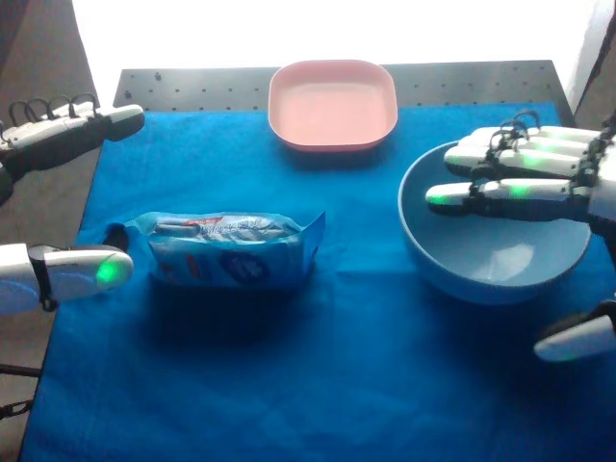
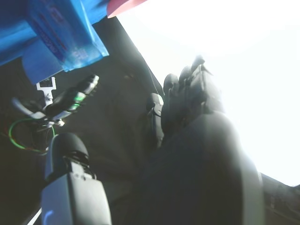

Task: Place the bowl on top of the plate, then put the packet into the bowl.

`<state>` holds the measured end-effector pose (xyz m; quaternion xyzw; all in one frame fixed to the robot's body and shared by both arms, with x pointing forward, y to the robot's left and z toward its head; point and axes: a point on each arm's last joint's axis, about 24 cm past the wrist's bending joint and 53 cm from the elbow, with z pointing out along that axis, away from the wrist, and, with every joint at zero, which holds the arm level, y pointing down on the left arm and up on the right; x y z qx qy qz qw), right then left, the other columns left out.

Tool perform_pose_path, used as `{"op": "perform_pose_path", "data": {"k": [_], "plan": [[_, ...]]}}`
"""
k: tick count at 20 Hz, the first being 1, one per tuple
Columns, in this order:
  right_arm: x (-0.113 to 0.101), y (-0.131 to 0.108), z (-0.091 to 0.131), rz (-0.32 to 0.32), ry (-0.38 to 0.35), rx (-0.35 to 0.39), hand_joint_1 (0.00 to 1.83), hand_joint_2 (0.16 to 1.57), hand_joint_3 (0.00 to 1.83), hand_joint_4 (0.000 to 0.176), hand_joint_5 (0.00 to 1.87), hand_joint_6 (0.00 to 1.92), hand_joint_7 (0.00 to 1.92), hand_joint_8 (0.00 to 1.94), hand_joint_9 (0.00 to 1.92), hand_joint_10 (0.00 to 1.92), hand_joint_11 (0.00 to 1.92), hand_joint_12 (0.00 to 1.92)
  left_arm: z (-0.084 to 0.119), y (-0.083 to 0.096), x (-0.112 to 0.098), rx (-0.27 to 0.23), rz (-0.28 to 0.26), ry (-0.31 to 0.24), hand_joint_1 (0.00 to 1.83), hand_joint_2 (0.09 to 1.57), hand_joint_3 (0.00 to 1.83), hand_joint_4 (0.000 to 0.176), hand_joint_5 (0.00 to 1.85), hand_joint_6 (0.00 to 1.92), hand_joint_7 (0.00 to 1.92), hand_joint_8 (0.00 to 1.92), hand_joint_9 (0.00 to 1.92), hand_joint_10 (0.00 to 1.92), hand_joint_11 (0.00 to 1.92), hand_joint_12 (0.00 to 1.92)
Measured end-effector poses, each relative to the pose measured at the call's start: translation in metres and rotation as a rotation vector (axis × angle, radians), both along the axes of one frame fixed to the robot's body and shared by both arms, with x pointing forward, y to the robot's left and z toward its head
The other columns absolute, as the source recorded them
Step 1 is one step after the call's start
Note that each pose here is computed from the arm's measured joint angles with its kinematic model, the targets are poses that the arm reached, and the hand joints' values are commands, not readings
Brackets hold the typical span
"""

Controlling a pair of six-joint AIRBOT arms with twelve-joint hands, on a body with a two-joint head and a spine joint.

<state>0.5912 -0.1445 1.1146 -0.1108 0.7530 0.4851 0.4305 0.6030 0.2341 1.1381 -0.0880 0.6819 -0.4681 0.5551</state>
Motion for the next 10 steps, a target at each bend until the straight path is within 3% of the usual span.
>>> {"op": "perform_pose_path", "data": {"k": [3,5,6,7,8,10], "plan": [[0.002,-0.001,-0.009,-0.002,0.006,-0.056,0.64,0.95,0.0,0.088,0.4,0.01,0.18,0.01,0.12,0.01,0.12,0.07,0.0,-0.001,0.0,0.0,-0.003,-0.001,0.53,0.95,0.0,0.147,0.23,0.0,0.19,0.0,0.08,0.01,0.0,0.0],[0.005,-0.003,-0.019,-0.006,0.015,-0.092,0.71,0.99,0.0,0.016,0.51,0.0,0.28,0.0,0.21,0.0,0.15,0.13,0.0,0.0,0.0,-0.002,0.002,-0.001,0.51,0.96,0.0,0.127,0.25,0.01,0.21,0.01,0.09,0.01,0.0,0.0],[0.007,-0.003,-0.022,-0.012,0.017,-0.093,0.81,0.99,0.0,0.0,0.6,0.01,0.35,0.01,0.27,0.0,0.12,0.3,0.0,0.0,0.0,-0.002,0.002,0.0,0.52,0.96,0.0,0.126,0.25,0.01,0.21,0.01,0.09,0.01,0.0,0.0],[0.01,-0.005,-0.026,-0.02,0.022,-0.102,0.98,0.96,0.0,0.0,0.73,0.02,0.47,0.02,0.38,0.0,0.1,0.55,0.0,0.0,0.0,-0.003,0.002,0.0,0.52,0.96,0.0,0.131,0.25,0.01,0.21,0.0,0.09,0.01,0.0,0.0],[0.014,-0.004,-0.03,-0.027,0.025,-0.115,1.08,0.98,0.0,0.0,0.78,0.01,0.55,0.0,0.47,0.01,0.08,0.76,-0.001,0.0,0.0,-0.007,0.006,0.003,0.54,0.98,0.01,0.114,0.25,0.0,0.2,0.0,0.11,0.01,0.05,0.02],[0.017,0.005,-0.035,-0.007,0.007,-0.151,1.19,0.99,0.0,0.0,0.83,0.01,0.62,0.01,0.57,0.02,0.13,0.93,-0.003,0.0,0.001,-0.007,0.008,0.007,0.55,0.97,0.01,0.109,0.25,0.0,0.2,0.0,0.12,0.01,0.07,0.03]]}}
